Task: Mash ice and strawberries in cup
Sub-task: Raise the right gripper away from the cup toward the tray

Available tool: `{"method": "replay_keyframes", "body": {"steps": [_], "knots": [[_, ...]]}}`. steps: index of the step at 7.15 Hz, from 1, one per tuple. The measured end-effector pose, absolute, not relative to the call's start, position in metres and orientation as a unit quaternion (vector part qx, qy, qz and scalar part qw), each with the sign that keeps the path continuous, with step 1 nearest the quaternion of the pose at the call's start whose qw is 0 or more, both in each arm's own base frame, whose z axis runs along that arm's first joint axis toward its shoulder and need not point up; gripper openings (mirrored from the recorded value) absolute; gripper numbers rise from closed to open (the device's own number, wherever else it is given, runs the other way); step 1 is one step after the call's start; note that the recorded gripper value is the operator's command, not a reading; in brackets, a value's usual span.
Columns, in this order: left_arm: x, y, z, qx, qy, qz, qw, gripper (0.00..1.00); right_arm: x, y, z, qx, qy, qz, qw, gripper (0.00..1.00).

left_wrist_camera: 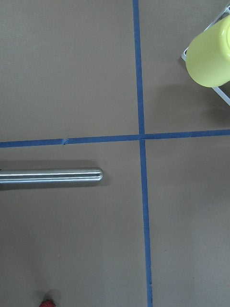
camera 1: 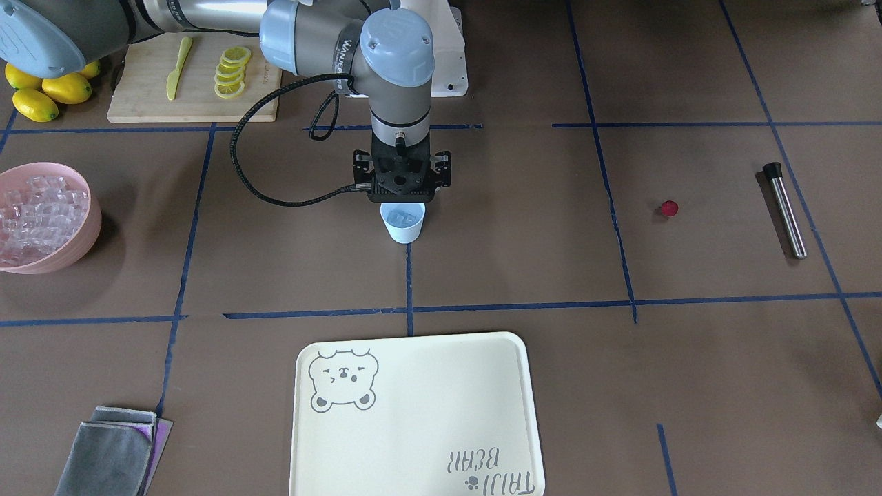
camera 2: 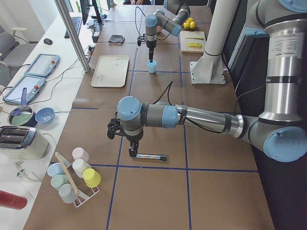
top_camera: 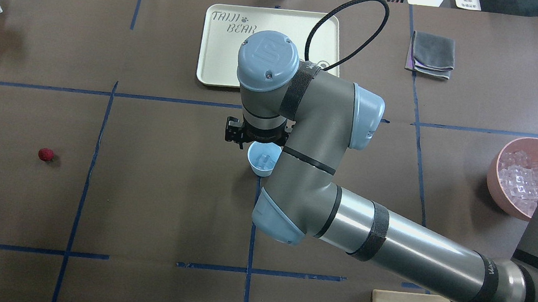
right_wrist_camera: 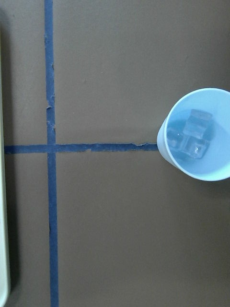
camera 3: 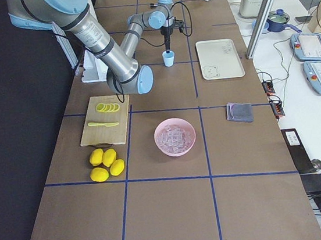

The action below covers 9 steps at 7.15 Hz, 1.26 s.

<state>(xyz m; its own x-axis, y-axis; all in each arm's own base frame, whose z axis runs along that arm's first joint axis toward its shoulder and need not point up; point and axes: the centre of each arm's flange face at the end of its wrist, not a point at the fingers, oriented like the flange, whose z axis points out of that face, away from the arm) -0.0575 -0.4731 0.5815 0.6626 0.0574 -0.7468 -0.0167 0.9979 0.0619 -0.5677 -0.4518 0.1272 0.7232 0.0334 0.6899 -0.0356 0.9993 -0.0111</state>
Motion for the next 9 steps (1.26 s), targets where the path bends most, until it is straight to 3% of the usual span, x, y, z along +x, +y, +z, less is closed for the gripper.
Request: {"method": "replay_keyframes", "body": {"steps": [5, 7, 9], "knots": [[-0.017, -0.469, 0.528, 0.051, 0.409, 0.051, 0.910, 1.00, -0.497, -0.497, 0.110, 0.022, -0.400, 0.041, 0.916, 1.00], [0.052, -0.449, 0.480, 0.037, 0.418, 0.024, 0.907, 0.98, -0.406, -0.539, 0.151, 0.046, -0.405, 0.020, 0.913, 1.00], [0.140, -0.429, 0.473, 0.049, 0.408, -0.014, 0.911, 0.96, -0.295, -0.570, 0.228, 0.070, -0.396, -0.026, 0.915, 1.00]]}}
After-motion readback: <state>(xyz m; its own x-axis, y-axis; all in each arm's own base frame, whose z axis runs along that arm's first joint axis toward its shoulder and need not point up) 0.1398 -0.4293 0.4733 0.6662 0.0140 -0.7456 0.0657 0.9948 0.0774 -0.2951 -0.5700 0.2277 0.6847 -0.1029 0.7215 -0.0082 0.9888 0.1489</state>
